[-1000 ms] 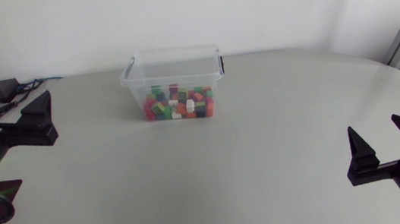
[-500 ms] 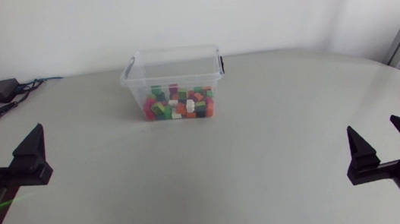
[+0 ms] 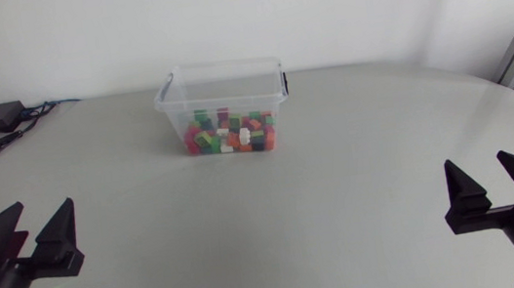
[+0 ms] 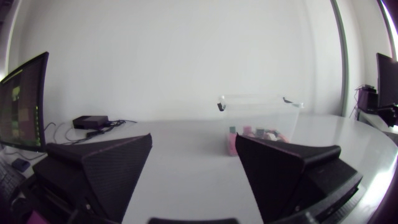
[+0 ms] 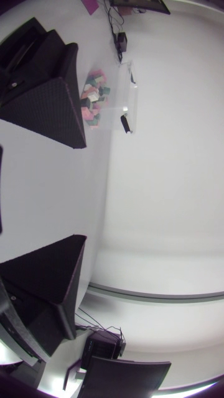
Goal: Place the duplo bricks in the container
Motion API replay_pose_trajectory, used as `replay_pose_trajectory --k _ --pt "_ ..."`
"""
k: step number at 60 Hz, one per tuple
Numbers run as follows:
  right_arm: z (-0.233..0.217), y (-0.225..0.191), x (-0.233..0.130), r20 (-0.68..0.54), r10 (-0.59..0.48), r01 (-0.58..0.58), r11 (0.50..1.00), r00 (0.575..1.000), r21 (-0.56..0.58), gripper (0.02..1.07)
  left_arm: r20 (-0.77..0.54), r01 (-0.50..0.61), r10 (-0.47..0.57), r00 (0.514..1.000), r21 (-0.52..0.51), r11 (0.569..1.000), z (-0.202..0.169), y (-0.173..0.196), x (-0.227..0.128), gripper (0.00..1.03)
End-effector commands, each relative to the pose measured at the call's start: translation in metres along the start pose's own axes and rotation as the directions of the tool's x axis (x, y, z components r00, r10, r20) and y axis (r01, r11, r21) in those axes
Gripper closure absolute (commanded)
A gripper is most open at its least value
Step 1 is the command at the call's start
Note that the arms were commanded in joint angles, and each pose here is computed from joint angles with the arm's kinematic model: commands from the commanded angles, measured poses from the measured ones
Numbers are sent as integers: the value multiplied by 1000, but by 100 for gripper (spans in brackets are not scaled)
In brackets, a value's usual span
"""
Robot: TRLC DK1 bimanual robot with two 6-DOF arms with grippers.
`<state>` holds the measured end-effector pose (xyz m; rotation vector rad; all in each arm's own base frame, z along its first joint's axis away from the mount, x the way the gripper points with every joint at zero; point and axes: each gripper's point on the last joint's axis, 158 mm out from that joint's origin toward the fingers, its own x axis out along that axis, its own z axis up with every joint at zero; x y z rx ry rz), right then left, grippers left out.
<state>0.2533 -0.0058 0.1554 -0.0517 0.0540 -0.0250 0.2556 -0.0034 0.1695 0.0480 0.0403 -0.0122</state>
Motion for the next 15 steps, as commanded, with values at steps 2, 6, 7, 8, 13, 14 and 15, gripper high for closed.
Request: replay_pose_trajectory --k 2,6,7,8,13,14,15 --pt "-6 4 1 -3 17 -16 999 1000 51 7 -20 6 -7 1000 -49 999 -19 -1 -1 12" --pt "-6 4 1 -3 17 -16 999 1000 51 7 -20 6 -7 1000 -49 999 -19 -1 -1 12" --pt "-6 4 1 -3 17 -16 999 1000 51 7 -20 6 -7 1000 -49 999 -19 -1 -1 12" --pt "-6 4 1 -3 17 -16 999 1000 51 7 -20 6 -7 1000 -49 999 -19 -1 -1 12" --pt "-6 4 1 -3 17 -16 999 1000 51 7 -20 6 -7 1000 -49 999 -19 -1 -1 12" --pt "-6 4 1 -3 17 -16 999 1000 51 7 -20 6 -7 1000 -49 999 -19 -1 -1 12" --pt "-6 4 1 -3 17 -16 999 1000 51 7 -20 6 -7 1000 -49 999 -19 -1 -1 12"
